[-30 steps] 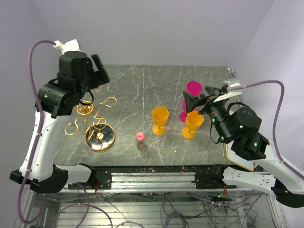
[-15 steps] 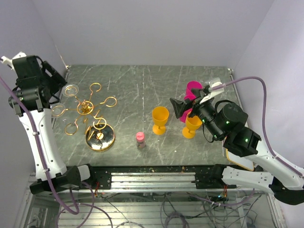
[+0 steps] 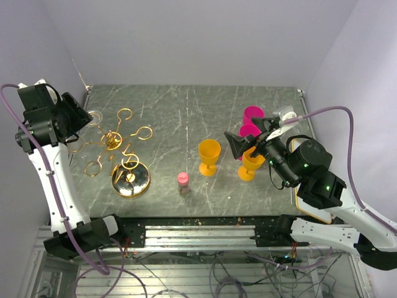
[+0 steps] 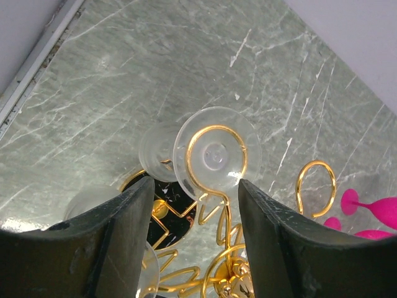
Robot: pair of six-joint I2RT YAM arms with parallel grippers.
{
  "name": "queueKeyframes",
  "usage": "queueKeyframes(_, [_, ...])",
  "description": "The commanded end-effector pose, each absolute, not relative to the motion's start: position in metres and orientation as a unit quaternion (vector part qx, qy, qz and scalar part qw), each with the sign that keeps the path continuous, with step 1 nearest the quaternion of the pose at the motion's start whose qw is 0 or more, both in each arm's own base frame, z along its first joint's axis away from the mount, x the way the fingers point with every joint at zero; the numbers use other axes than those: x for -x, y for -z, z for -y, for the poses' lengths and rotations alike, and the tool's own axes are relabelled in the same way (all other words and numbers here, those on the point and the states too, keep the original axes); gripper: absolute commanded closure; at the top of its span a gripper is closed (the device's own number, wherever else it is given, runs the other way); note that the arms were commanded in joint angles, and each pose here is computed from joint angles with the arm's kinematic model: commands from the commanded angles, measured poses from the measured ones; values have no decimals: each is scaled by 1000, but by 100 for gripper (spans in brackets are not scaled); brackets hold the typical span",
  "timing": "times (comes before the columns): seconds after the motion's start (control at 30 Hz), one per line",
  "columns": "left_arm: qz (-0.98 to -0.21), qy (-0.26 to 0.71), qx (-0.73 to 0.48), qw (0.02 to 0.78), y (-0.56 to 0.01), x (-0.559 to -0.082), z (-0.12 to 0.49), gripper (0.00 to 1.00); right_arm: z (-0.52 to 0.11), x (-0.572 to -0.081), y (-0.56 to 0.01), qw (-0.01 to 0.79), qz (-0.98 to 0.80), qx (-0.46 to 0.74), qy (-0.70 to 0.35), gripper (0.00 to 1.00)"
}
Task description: Take the wine glass off the wine glass rack
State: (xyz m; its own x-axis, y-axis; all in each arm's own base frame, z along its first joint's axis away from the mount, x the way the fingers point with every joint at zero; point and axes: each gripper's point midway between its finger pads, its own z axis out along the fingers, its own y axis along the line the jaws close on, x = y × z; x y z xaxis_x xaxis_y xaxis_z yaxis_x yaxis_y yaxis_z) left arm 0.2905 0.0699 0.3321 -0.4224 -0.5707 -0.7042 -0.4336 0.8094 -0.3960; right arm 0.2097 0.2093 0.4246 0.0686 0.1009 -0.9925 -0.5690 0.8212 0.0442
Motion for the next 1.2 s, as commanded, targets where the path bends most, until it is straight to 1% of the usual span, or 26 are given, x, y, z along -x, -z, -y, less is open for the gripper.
queueKeyframes(0.0, [-845,86,265,456,-335,-301,-69,34,-210,-208,-428,714,-632,188,-236,0])
queueKeyframes(0.27, [-855,101,265,435,-317,-312,-69,38,-210,-208,-426,717,-630,190,-230,0])
queueKeyframes(0.5, [-855,90,274,431,-313,-310,-73,45,-209,-207,-426,720,-628,193,-224,0])
queueKeyframes(0.63, [-854,95,281,428,-312,-310,-72,52,-209,-205,-428,722,-626,195,-222,0])
queueKeyframes(0.67, [-854,93,282,428,-313,-309,-72,57,-208,-204,-428,722,-625,195,-221,0])
queueKeyframes(0.7, [-853,91,283,428,-314,-308,-72,60,-208,-204,-428,723,-626,195,-220,0])
queueKeyframes(0.83, [-851,90,283,433,-320,-306,-72,65,-207,-203,-428,723,-626,195,-218,0])
queueKeyframes(0.9, [-850,87,285,435,-323,-305,-73,69,-208,-203,-428,724,-625,195,-219,0])
queueKeyframes(1.17, [-844,96,290,441,-329,-305,-70,75,-208,-203,-429,724,-625,195,-218,0])
